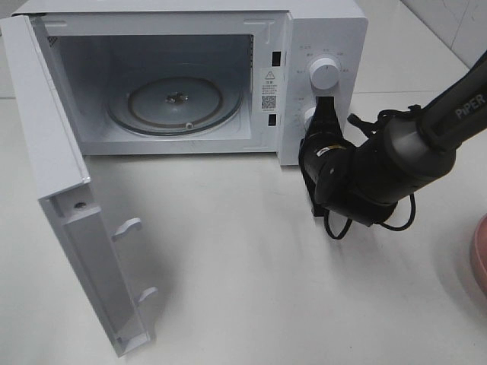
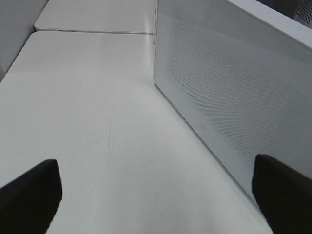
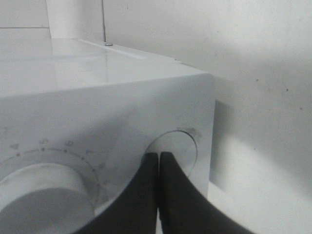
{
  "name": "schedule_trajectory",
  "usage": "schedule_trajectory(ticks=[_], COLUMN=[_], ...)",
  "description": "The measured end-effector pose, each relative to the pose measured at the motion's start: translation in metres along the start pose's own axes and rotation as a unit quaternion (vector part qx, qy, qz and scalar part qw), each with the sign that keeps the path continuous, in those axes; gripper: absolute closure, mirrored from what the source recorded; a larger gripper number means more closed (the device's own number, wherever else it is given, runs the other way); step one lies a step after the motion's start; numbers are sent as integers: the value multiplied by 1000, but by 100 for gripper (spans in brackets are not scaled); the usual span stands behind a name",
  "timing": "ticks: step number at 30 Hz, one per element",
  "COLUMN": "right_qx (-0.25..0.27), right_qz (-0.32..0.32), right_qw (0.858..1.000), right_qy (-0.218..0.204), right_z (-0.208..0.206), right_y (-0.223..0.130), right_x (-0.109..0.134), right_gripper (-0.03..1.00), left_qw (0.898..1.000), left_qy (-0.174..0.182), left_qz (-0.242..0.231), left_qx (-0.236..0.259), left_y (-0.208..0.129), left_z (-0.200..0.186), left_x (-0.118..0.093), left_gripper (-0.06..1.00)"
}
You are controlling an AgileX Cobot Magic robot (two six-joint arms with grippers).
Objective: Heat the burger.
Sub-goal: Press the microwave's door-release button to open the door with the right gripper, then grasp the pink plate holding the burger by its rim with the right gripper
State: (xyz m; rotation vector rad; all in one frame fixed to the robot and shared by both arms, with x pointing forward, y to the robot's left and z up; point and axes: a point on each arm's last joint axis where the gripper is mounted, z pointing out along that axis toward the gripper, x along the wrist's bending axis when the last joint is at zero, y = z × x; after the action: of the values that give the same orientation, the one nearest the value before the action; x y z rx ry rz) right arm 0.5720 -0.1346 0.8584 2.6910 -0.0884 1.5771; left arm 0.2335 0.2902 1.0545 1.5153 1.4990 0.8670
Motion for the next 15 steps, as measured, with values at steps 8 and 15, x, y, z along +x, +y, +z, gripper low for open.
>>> schedule_trajectory(ticks=[8,15], right_qx=[24,69], right_qz=[-42,-118], right_qw=[998,987], right_qy=[-29,-80], right_z=[-23,-42], right_y=[7,8], right_x=[5,4], right_gripper=[97,97], left_qw=[1000,1000], left_qy=[0,0], left_qz=[0,0], left_qx=[0,0], left_y=[0,0], left_z=[0,0], left_x=[0,0], left_gripper=[-3,-3])
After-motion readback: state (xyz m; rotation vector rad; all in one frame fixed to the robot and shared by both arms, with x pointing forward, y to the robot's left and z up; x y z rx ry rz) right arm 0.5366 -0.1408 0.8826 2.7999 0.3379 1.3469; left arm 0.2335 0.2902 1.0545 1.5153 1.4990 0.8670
